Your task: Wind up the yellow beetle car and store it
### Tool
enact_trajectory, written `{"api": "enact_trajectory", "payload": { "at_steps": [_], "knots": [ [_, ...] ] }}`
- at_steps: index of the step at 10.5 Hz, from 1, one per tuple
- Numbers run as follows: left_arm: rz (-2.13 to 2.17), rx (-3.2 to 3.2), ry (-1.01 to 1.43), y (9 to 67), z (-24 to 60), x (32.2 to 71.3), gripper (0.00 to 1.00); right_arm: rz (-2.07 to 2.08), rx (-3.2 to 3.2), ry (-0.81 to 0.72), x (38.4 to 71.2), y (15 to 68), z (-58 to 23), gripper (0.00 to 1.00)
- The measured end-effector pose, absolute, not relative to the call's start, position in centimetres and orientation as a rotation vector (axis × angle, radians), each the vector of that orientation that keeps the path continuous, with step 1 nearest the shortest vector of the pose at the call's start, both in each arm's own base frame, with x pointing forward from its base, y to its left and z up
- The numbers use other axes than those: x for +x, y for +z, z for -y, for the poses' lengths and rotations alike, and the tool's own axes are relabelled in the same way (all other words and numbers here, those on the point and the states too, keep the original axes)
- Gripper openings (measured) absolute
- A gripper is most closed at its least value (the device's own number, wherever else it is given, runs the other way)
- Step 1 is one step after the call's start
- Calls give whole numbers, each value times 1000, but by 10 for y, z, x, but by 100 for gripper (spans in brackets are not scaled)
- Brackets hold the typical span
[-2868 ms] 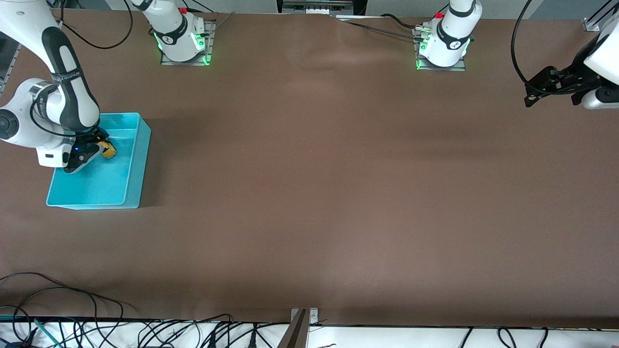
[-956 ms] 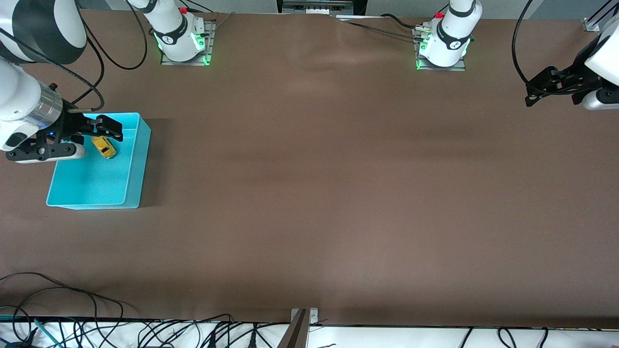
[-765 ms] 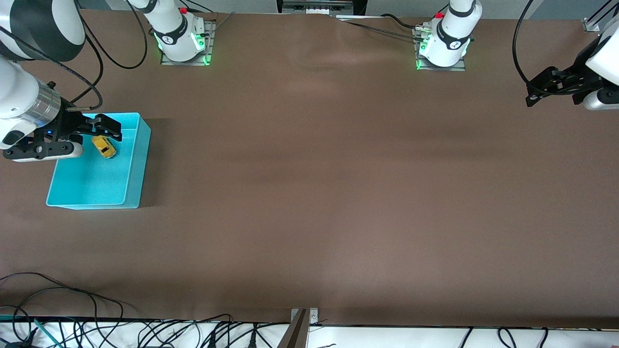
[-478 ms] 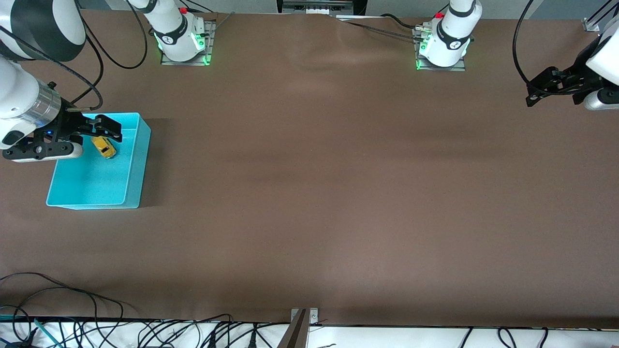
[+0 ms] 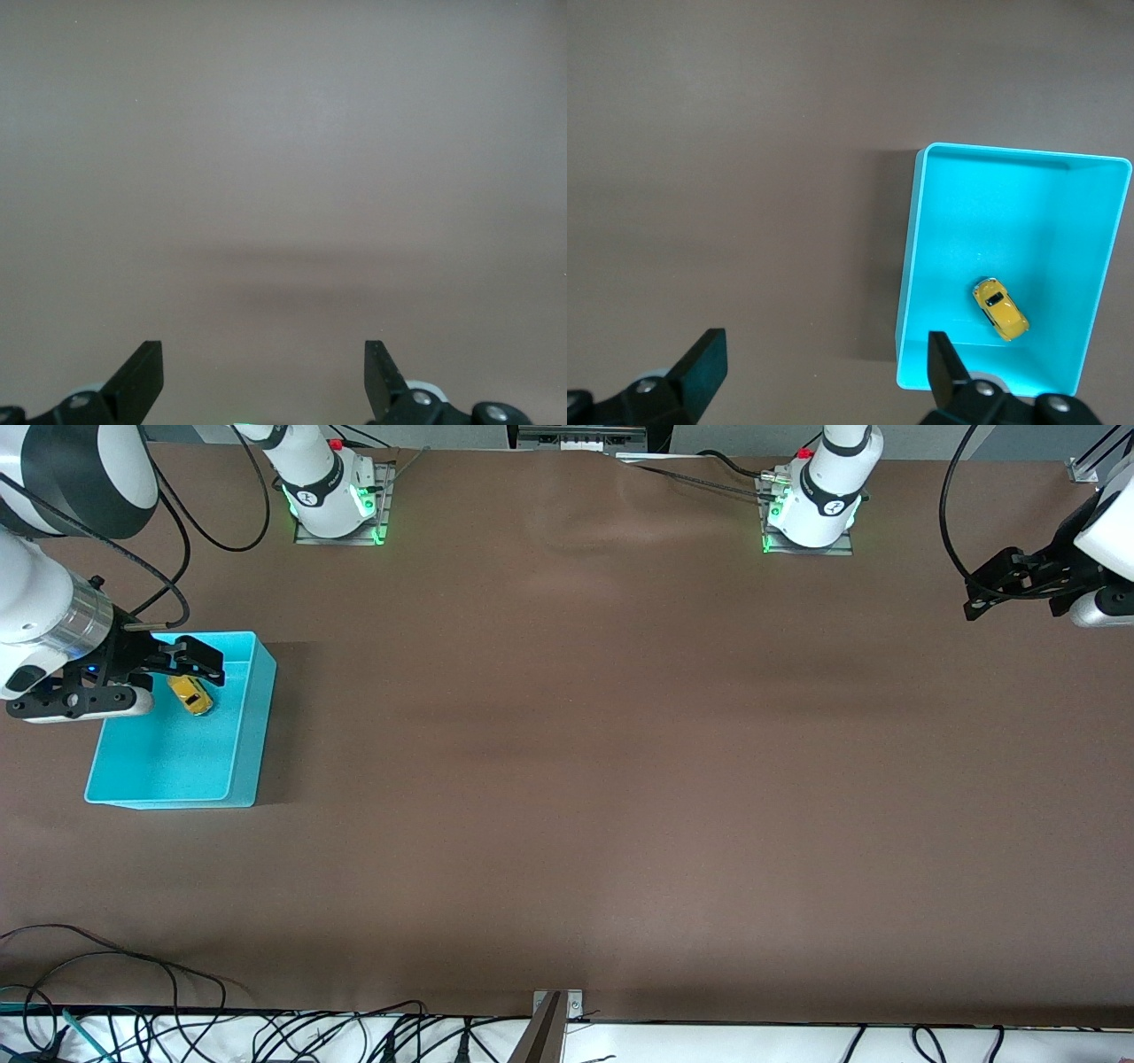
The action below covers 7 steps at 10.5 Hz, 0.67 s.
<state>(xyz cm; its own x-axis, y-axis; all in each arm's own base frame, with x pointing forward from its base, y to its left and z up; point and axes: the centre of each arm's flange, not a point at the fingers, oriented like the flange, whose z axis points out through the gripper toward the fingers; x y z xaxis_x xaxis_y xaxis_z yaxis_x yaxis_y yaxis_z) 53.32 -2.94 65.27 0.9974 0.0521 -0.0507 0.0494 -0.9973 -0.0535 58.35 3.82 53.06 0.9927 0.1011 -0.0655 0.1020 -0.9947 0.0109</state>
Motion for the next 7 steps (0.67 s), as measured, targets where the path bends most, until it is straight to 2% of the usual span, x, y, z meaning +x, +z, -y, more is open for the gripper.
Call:
{"api": "enact_trajectory", "payload": {
  "at_steps": [7],
  "knots": [
    [171,-3161,108,652,6,533,100,-161,3120,-104,585,529,-39,100]
  ]
}}
